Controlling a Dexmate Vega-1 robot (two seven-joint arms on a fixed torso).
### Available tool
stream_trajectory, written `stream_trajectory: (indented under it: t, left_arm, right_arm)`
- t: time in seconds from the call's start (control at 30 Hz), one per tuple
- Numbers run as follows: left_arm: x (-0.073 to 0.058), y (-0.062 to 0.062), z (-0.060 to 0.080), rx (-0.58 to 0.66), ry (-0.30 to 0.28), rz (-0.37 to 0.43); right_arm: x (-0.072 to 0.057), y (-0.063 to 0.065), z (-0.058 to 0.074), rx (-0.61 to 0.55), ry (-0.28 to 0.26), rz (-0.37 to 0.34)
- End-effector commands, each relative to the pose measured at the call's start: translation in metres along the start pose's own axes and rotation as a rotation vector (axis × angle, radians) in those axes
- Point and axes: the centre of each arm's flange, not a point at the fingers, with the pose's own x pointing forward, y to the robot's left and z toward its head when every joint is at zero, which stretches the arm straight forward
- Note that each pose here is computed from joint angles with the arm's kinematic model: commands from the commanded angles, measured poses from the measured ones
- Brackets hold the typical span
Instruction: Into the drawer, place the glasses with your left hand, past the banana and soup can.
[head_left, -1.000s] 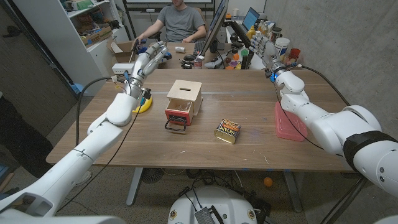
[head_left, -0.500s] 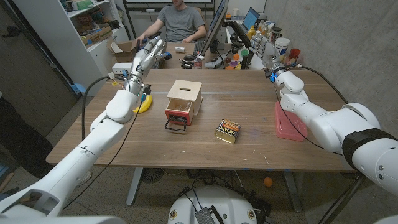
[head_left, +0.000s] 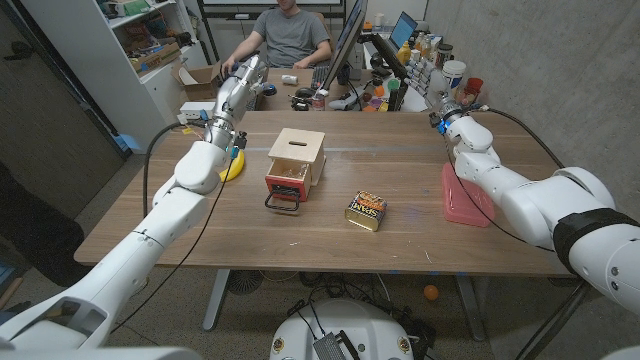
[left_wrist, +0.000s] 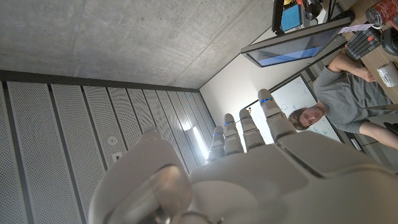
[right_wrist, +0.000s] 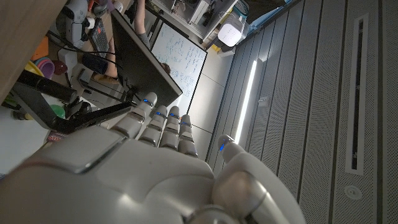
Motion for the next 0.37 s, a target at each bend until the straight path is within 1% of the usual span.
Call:
stream_trajectory:
  t: [0.03, 0.13, 0.2, 0.3, 0.37]
  left_arm:
    - [0.007, 0.003, -0.002, -0.020, 0.015, -0.022]
    - [0.010, 0.001, -0.009, -0.026, 0.025, -0.035]
    - [0.012, -0.001, -0.015, -0.032, 0.034, -0.038]
    - [0.015, -0.004, -0.023, -0.043, 0.049, -0.037]
    - [0.016, -0.005, -0.024, -0.031, 0.049, -0.035]
  right_arm:
    - [-0.035, -0.002, -0.013, -0.031, 0.042, -0.037]
    - [-0.042, -0.003, -0.022, -0.023, 0.059, -0.048]
    - [-0.043, -0.006, -0.025, -0.016, 0.062, -0.057]
    - [-0.039, -0.009, -0.028, -0.008, 0.059, -0.058]
    - [-0.035, -0.012, -0.029, -0.007, 0.055, -0.054]
